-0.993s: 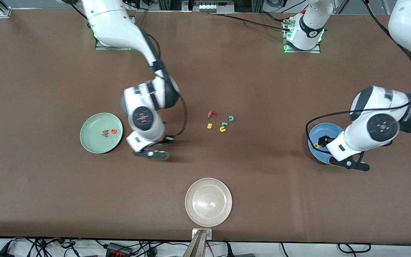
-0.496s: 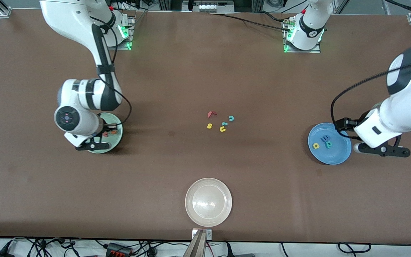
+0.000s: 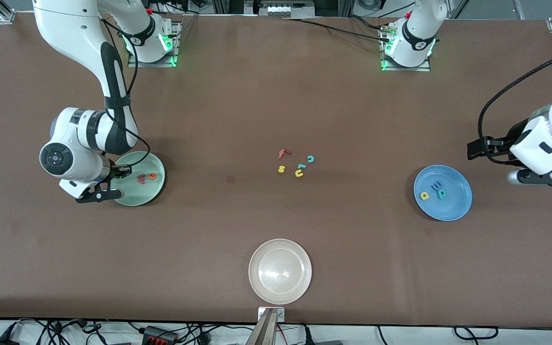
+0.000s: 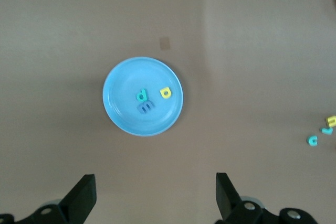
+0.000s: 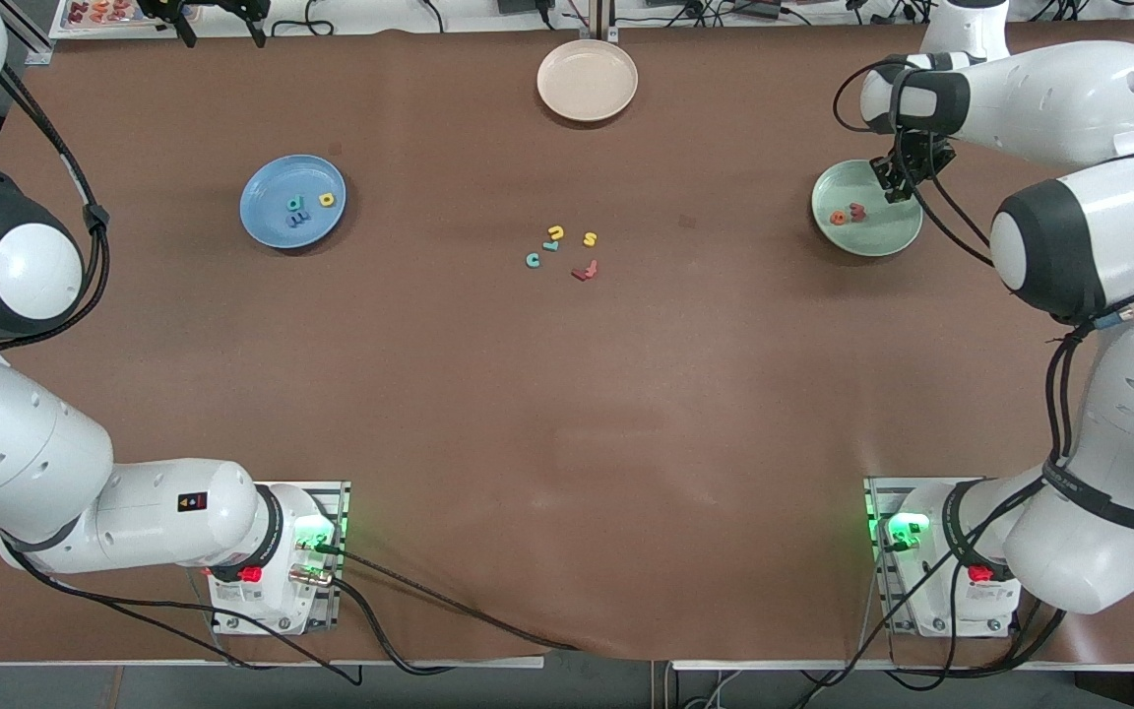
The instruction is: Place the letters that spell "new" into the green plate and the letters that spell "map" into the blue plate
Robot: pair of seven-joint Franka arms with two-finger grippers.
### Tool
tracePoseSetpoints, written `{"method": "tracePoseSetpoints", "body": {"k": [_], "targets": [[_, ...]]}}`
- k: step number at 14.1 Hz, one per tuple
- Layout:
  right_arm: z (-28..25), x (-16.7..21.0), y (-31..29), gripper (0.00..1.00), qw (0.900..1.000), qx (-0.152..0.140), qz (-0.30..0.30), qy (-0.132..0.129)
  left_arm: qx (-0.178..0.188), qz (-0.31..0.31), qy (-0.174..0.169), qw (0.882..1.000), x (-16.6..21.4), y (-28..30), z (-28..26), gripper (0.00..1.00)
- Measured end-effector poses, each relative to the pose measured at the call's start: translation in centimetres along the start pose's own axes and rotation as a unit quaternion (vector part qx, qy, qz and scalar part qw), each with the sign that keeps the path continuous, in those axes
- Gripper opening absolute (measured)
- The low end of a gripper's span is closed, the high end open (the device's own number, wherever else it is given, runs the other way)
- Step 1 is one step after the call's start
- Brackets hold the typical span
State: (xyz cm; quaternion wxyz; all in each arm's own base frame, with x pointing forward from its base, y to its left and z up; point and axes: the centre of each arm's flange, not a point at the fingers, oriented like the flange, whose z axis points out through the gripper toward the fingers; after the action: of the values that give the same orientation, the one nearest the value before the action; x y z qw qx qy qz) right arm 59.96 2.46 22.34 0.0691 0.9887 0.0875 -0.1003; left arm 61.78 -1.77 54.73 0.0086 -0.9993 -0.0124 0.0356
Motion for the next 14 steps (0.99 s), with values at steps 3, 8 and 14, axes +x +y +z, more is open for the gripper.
{"method": "tracePoseSetpoints", "body": {"k": [3, 8, 14], "targets": [[1.5, 0.5, -0.6, 0.26, 1.000, -0.001, 0.003, 0.006, -0.002, -0.009, 0.059, 0.998, -2.8, -0.8, -0.3, 1.00], [2.4, 0.9, -2.5, 0.45, 0.999, 0.038, 0.021, 0.005, 0.001, 0.023, 0.055, 0.998, -6.4, -1.0, -0.2, 1.00], [-7.9, 1.1, -0.4, 1.00, 0.995, 0.091, 0.026, -0.022, 0.001, 0.033, 0.053, 0.998, -6.2, -0.6, 0.0, 1.00]]}}
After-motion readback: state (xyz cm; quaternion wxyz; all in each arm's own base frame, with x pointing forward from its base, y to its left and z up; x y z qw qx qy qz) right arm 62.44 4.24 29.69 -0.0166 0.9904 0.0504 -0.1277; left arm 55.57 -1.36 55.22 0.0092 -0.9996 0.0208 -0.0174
